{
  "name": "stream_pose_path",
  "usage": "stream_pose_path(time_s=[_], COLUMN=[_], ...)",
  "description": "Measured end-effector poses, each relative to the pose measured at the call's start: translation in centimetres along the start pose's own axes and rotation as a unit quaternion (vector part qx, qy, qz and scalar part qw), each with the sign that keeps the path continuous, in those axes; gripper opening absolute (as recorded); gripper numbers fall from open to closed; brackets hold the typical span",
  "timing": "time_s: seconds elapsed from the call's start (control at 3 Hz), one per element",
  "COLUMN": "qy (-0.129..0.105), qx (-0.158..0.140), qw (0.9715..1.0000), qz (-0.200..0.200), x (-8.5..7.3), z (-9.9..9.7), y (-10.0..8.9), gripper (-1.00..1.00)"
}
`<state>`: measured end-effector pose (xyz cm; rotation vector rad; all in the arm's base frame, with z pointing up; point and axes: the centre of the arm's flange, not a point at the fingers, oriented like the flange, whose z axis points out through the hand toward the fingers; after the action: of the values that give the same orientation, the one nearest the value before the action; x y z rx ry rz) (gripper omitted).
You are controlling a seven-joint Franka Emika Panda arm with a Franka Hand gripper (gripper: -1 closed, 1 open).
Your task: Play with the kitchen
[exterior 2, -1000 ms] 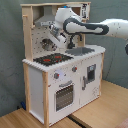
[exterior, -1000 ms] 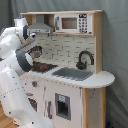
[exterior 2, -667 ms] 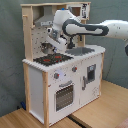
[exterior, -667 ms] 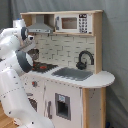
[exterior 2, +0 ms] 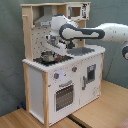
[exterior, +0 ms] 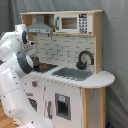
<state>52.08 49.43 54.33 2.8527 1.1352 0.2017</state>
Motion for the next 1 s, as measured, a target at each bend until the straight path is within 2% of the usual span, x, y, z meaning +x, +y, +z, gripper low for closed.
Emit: stream_pose_path(time_s=[0.33,0.67,1.0], qy=[0.0,0.009,0.042], qx=[0.0,0.0,-0.006], qw=[1.0,0.9999,0.999], qz=[0.0,-0.011,-0.017], x=[0.0,0.3,0.3], z=[0.0,-0.6,-5.1], y=[0.1,0.2,-0.1], gripper=[1.0,1.0,1.0])
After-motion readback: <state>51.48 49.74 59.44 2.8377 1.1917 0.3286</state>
